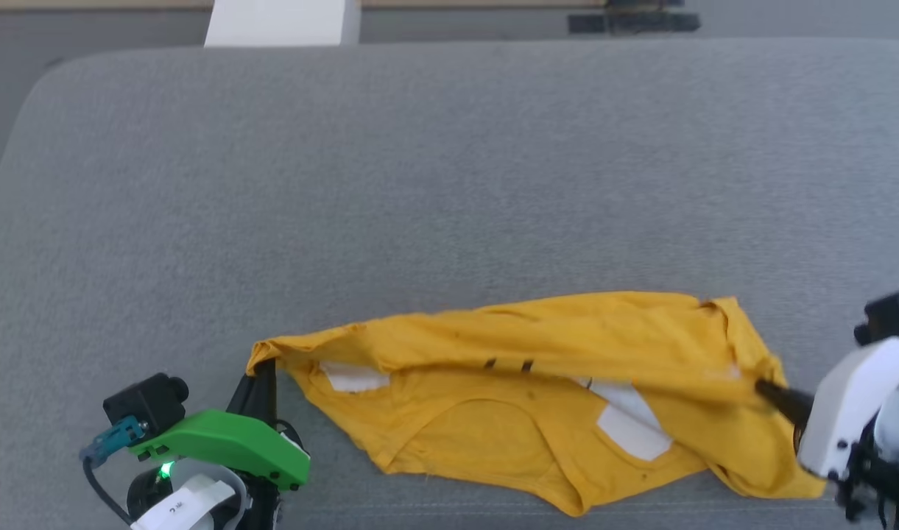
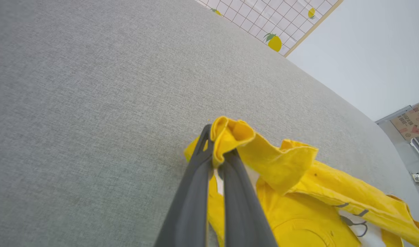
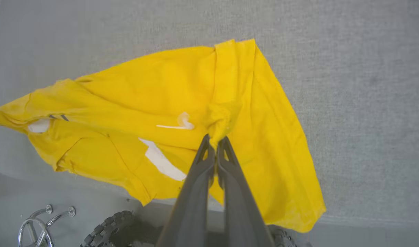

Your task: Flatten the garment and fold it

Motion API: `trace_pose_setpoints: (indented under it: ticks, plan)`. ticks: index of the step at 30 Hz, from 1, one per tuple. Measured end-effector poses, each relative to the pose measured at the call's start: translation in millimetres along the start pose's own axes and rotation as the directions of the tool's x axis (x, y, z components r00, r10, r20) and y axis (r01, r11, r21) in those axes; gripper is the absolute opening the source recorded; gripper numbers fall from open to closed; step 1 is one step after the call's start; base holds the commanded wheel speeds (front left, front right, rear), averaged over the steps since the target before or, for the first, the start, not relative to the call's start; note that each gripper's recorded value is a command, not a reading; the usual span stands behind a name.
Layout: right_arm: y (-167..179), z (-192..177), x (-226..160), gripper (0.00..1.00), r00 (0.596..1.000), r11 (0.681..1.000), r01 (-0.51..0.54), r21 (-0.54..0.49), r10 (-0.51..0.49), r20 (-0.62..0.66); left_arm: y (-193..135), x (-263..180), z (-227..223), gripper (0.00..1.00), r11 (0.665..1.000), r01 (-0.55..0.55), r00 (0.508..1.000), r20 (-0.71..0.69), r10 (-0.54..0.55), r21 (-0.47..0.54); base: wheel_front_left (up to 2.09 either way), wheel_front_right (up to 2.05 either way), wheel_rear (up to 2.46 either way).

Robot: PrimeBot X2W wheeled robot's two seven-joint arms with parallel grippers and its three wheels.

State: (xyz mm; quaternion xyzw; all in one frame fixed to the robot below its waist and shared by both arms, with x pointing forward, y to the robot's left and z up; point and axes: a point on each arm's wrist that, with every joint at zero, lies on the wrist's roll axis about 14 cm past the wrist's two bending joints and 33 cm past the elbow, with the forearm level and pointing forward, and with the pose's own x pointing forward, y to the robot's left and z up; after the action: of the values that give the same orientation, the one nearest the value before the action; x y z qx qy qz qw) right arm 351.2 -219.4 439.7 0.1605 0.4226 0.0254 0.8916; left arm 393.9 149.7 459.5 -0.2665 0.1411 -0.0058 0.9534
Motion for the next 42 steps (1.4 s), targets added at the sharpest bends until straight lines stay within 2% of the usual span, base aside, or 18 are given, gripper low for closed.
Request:
trace_pose_setpoints:
  ticks: [3, 6, 9, 11, 14, 21, 25, 30, 32, 34, 38, 40, 42]
  plan:
    - [-6, -12, -17, 0.00, 1.000, 1.000, 0.012, 0.015, -0.012, -0.009, -15, 0, 0, 0.00, 0.998, 0.053, 0.999, -0.009, -0.054, -0.029, 0.00, 0.00, 0.00]
    - [-1, -2, -29, 0.00, 0.999, 1.000, -0.004, 0.001, 0.004, 0.035, -30, 4, -1, 0.00, 0.992, 0.113, 0.993, -0.037, -0.115, -0.059, 0.00, 0.00, 0.00]
    - [5, 21, -35, 0.00, 0.998, 0.998, -0.011, -0.061, 0.015, 0.066, -38, 18, 13, 0.00, 0.985, 0.173, 0.983, -0.058, -0.172, 0.010, 0.00, 0.00, 0.00]
    - [9, 46, -36, 0.00, 0.996, 0.994, -0.008, -0.108, 0.018, 0.091, -43, 35, 30, 0.00, 0.975, 0.204, 0.977, -0.071, -0.199, 0.085, 0.00, 0.00, 0.00]
    - [13, 102, -39, 0.00, 0.985, 0.978, 0.043, -0.206, -0.008, 0.170, -51, 72, 64, 0.00, 0.971, 0.203, 0.979, -0.060, -0.197, 0.123, 0.00, 0.00, 0.00]
    - [52, 224, -22, 0.00, 0.936, 0.964, 0.090, -0.249, 0.004, 0.352, -80, 152, 158, 0.00, 0.973, 0.142, 0.987, 0.042, -0.152, 0.183, 0.00, 0.00, 0.00]
    - [77, 292, -21, 0.00, 0.881, 0.951, 0.147, -0.272, -0.001, 0.473, -110, 180, 224, 0.00, 0.959, 0.136, 0.968, 0.172, -0.182, 0.249, 0.00, 0.00, 0.00]
    - [109, 347, -15, 0.00, 0.808, 0.932, 0.189, -0.310, 0.032, 0.589, -147, 197, 293, 0.00, 0.942, 0.145, 0.904, 0.347, -0.251, 0.303, 0.00, 0.00, 0.00]
    - [115, 362, -13, 0.00, 0.779, 0.936, 0.181, -0.303, 0.051, 0.625, -161, 198, 313, 0.00, 0.936, 0.164, 0.865, 0.411, -0.289, 0.312, 0.00, 0.00, 0.00]
    - [117, 380, -14, 0.00, 0.730, 0.939, 0.191, -0.287, 0.060, 0.680, -179, 194, 336, 0.00, 0.928, 0.193, 0.803, 0.492, -0.337, 0.320, 0.00, 0.00, 0.00]
    - [116, 403, -14, 0.00, 0.650, 0.948, 0.193, -0.252, 0.068, 0.757, -194, 191, 357, 0.00, 0.912, 0.215, 0.713, 0.582, -0.391, 0.350, 0.00, 0.00, 0.00]
    - [114, 408, -8, 0.00, 0.635, 0.952, 0.193, -0.240, 0.065, 0.770, -195, 194, 359, 0.00, 0.907, 0.227, 0.685, 0.603, -0.408, 0.355, 0.00, 0.00, 0.00]
    - [110, 407, 6, 0.00, 0.643, 0.957, 0.181, -0.226, 0.058, 0.764, -190, 201, 355, 0.00, 0.907, 0.237, 0.680, 0.607, -0.411, 0.348, 0.00, 0.00, 0.00]
